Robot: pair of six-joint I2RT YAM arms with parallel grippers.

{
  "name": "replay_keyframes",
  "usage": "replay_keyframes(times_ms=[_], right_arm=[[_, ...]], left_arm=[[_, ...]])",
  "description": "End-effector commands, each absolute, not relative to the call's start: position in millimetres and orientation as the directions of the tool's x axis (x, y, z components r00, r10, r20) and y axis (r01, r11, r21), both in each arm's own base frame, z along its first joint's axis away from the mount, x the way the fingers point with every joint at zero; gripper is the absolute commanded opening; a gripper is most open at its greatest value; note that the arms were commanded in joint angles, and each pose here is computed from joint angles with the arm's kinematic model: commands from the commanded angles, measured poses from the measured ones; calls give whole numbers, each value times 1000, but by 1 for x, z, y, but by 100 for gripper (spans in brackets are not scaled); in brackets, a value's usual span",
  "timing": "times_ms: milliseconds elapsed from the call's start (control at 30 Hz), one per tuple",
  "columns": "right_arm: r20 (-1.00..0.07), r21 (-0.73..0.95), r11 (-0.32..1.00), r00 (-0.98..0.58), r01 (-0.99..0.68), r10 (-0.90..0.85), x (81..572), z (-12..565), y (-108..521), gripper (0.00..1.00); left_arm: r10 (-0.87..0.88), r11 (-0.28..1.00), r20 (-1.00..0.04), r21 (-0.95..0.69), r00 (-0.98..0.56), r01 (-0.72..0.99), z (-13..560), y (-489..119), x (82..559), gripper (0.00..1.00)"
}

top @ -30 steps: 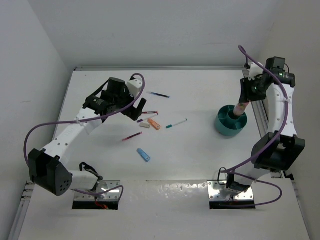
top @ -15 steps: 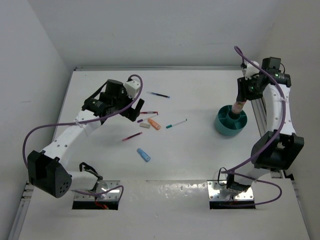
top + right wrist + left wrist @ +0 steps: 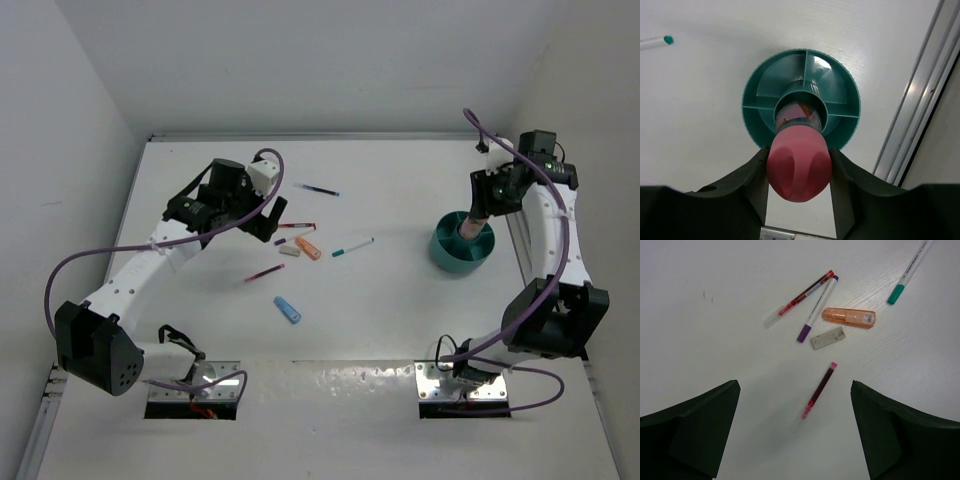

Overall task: Sort the stationery into containers
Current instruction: Place the stationery in the storage box.

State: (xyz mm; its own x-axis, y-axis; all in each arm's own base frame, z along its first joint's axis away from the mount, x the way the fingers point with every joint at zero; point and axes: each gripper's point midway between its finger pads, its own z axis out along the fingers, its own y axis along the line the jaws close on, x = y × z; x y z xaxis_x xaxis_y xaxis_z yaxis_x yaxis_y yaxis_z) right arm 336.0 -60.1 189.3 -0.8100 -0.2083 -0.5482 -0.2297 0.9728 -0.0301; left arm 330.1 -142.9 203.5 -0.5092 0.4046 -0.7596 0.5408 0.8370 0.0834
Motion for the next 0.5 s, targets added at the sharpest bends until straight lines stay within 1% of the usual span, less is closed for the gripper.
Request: replay_keyframes(times_ms=[0,267,467], right_arm=[[-551,-27,973,-809,-229,-206,328,192,-54,0],[-539,-23,973,-817,-231,-207,326,181,-53,0],[-519,-26,976,-832,-214,-197,335,163,-59,0]], left_arm=[[372,851,-794,84,-481,519,219,-141,336,100],[378,853,-788,93,-486,513,216,-139,337,100],[399,855,-752,99,-524,509,196,-130,338,99]])
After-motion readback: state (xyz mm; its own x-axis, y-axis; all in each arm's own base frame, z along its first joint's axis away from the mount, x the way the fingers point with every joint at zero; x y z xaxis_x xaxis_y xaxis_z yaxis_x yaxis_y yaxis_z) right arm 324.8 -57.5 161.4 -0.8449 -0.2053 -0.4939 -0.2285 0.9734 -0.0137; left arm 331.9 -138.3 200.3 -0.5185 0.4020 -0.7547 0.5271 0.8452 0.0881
